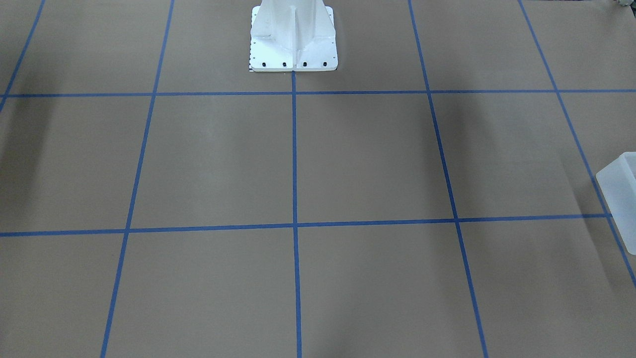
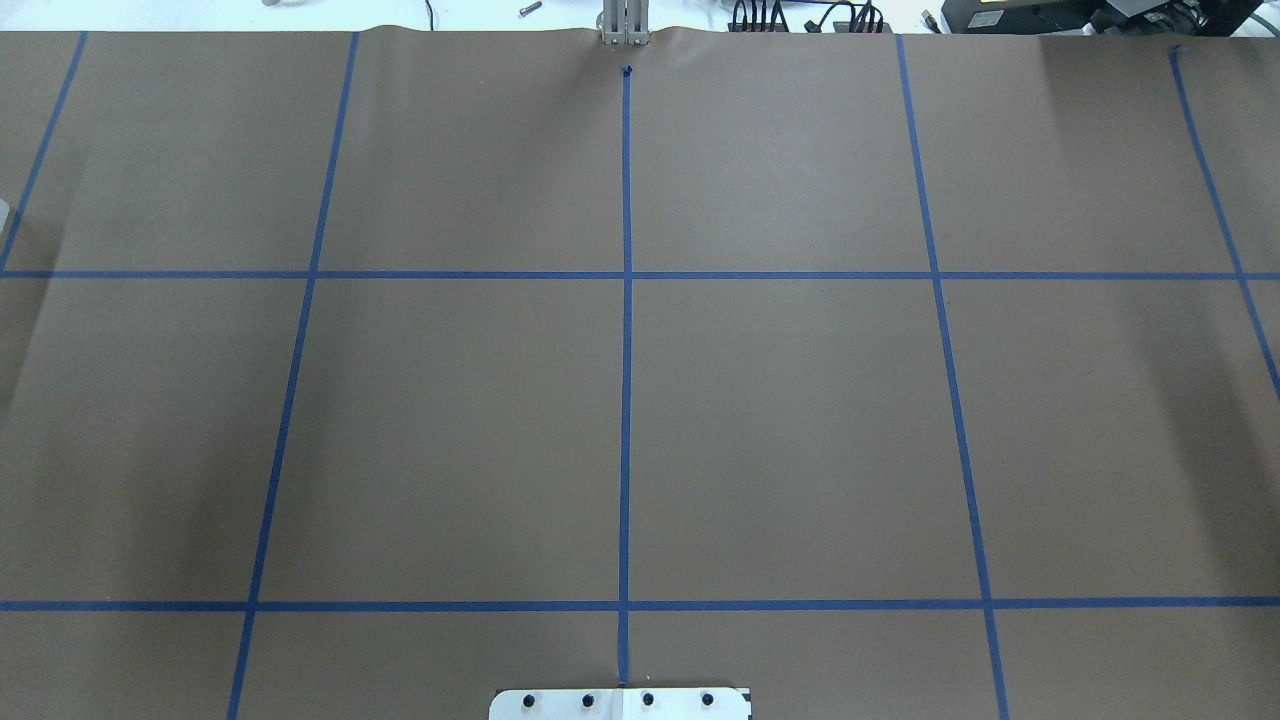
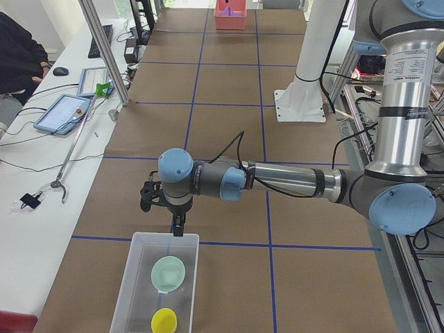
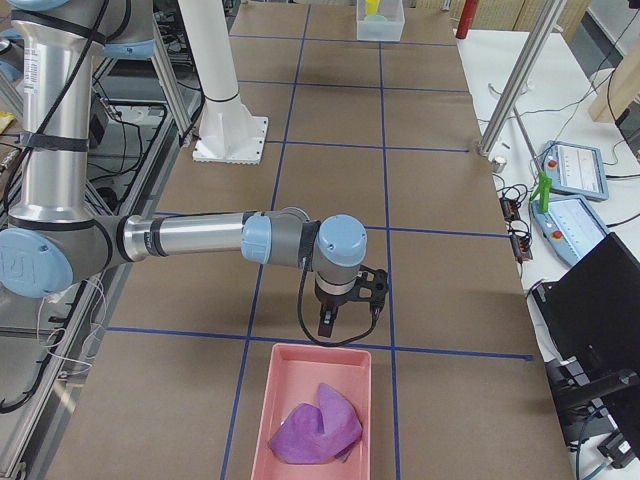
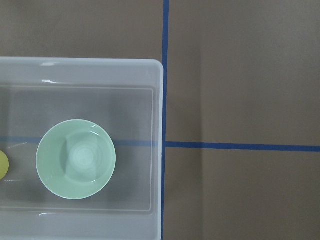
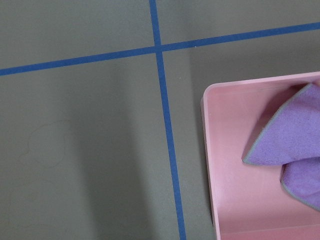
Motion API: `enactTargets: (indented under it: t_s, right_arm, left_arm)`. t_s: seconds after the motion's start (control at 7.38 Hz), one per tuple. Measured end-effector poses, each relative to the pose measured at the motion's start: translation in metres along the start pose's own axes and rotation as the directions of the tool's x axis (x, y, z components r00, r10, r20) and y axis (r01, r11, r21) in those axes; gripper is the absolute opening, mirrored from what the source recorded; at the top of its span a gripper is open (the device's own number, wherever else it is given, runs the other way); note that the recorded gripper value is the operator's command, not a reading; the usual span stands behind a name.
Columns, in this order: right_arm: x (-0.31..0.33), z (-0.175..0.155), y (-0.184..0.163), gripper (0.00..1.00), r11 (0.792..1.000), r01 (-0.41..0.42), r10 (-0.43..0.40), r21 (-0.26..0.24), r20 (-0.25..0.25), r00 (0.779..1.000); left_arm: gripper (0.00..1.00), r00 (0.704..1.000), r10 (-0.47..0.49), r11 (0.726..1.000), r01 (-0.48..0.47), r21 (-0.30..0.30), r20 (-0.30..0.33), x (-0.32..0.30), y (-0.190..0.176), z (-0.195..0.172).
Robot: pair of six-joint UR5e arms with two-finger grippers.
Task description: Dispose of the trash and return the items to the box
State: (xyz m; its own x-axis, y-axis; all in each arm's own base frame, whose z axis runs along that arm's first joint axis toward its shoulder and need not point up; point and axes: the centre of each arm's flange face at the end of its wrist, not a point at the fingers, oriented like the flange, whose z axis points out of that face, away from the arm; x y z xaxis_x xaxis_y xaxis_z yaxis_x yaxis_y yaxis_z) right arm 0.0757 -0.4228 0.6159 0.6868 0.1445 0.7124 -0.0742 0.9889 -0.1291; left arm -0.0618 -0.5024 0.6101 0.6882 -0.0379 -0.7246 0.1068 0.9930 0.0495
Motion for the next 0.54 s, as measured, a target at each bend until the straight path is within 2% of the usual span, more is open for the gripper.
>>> enactTargets:
  t_s: [0.54]
  right_arm:
    - [0.013,0.002,0.001,1.0,1.0,-0.027,0.027,-0.002,0.008,1.0]
  left_arm:
    - [0.99,1.0,-0.01,1.0,0.01,0.0,0.02,-0.015,0.015,0.007]
